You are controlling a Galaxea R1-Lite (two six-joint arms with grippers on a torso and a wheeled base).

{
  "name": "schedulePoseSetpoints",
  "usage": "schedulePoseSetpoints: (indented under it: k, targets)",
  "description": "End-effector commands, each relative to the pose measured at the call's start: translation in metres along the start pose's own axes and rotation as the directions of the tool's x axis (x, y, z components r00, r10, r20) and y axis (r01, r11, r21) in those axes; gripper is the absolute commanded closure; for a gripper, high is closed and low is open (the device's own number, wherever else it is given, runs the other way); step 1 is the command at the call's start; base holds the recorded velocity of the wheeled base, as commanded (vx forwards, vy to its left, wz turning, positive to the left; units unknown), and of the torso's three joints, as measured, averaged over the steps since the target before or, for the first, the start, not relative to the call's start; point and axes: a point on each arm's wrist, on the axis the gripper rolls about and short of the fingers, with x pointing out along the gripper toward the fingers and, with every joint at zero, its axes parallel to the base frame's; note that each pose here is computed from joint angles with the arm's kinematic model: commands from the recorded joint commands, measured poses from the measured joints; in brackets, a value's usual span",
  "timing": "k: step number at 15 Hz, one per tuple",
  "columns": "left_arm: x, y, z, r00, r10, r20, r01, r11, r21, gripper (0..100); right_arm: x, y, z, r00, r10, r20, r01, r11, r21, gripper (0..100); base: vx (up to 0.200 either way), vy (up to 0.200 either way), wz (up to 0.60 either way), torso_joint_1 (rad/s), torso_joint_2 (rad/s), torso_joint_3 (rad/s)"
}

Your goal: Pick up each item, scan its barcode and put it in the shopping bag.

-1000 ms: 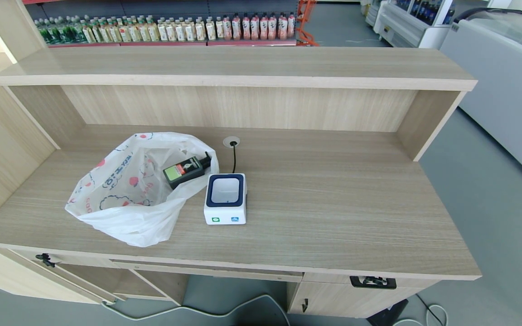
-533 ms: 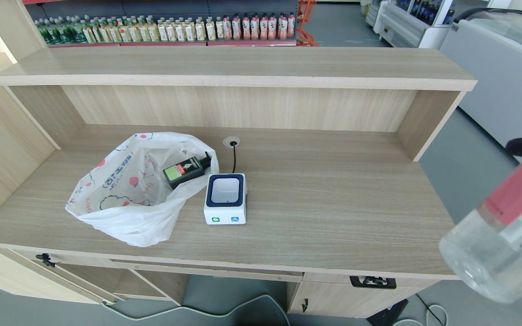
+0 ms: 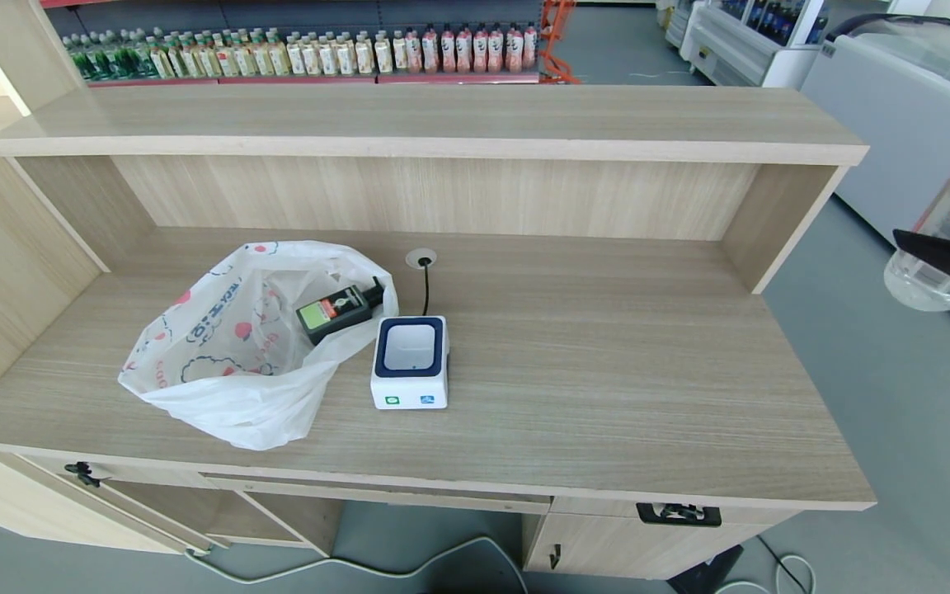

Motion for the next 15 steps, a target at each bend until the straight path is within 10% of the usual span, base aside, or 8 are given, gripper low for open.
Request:
schedulePoseSetpoints:
  k: [1,15]
  targets:
    - [0.0,0.0,0.0,1.0,0.001,0.001,-0.001,1.0,0.0,0,-0.003,0.006,-0.006,1.0,-0.005,-0.001,0.005,0.998,-0.068,100,0.0,0.0,0.0,0.0,0.0,0.0]
    - [0.0,0.0,0.0,1.0,-0.001,0.0,0.001,1.0,0.003,0,-0.014,0.015,-0.012,1.0,0.0,-0.014,-0.003,0.978,-0.21,100,0.0,0.014,0.0,0.0,0.0,0.0]
